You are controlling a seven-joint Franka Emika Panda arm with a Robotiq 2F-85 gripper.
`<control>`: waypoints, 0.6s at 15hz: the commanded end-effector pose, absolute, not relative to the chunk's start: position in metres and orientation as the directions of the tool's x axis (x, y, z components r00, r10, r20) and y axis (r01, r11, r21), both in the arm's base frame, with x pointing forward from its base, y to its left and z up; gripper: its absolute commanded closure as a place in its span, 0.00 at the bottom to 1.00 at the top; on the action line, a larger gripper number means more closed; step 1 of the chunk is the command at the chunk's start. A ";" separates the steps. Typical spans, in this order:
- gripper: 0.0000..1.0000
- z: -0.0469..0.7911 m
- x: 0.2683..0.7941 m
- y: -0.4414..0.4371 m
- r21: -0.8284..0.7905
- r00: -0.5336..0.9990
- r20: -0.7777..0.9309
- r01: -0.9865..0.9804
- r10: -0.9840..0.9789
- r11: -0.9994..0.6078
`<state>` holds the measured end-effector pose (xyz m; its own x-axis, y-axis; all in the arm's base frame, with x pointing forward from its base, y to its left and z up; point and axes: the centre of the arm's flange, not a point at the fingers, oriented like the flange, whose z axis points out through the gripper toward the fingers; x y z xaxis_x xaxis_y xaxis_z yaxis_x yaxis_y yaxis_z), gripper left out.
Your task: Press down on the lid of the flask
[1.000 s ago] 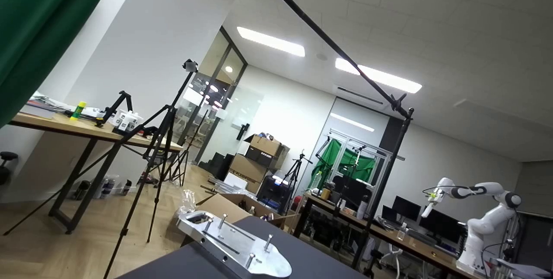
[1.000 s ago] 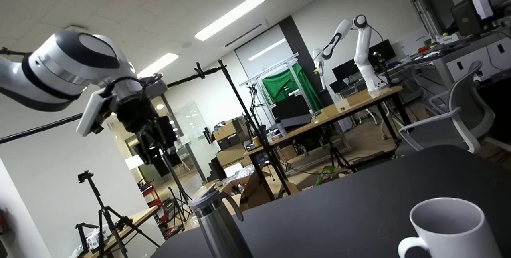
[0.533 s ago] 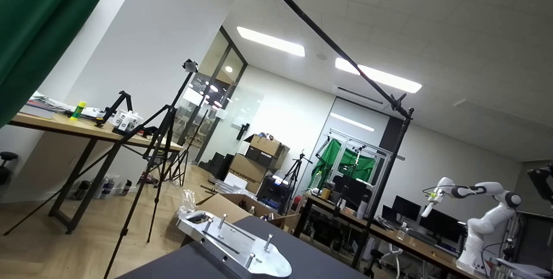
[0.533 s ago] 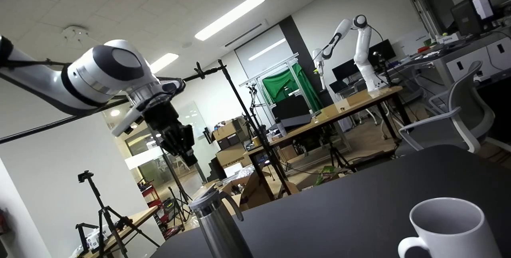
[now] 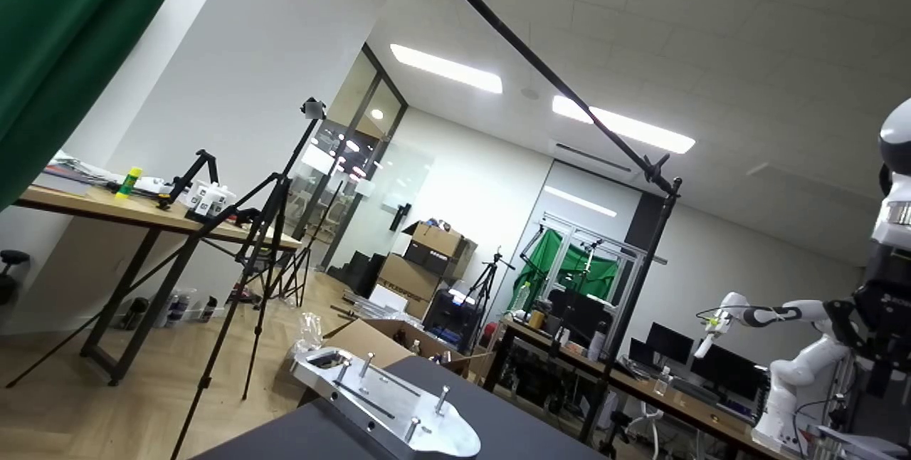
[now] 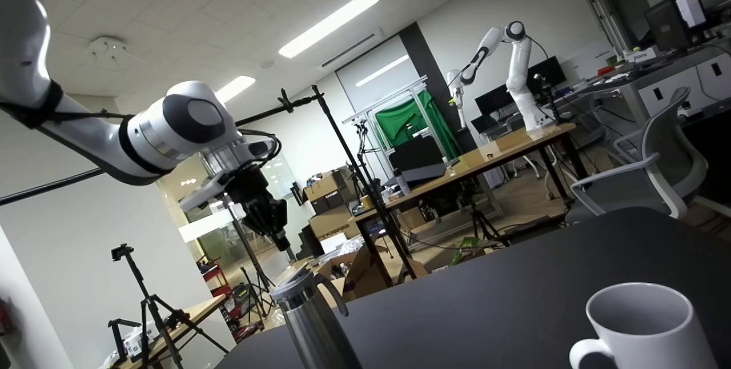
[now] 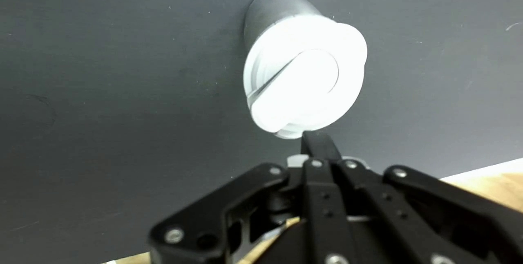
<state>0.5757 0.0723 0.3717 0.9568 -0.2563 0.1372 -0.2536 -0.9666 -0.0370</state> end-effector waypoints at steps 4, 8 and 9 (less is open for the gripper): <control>1.00 0.356 0.598 0.068 0.015 0.953 0.124 -0.279 -0.275 -0.960; 1.00 0.339 0.602 0.064 0.028 0.954 0.076 -0.291 -0.289 -0.956; 1.00 0.335 0.602 0.062 0.034 0.954 0.066 -0.294 -0.292 -0.955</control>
<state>0.5902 0.0623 0.3392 0.9607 -0.2605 0.0961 -0.2629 -0.9647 0.0132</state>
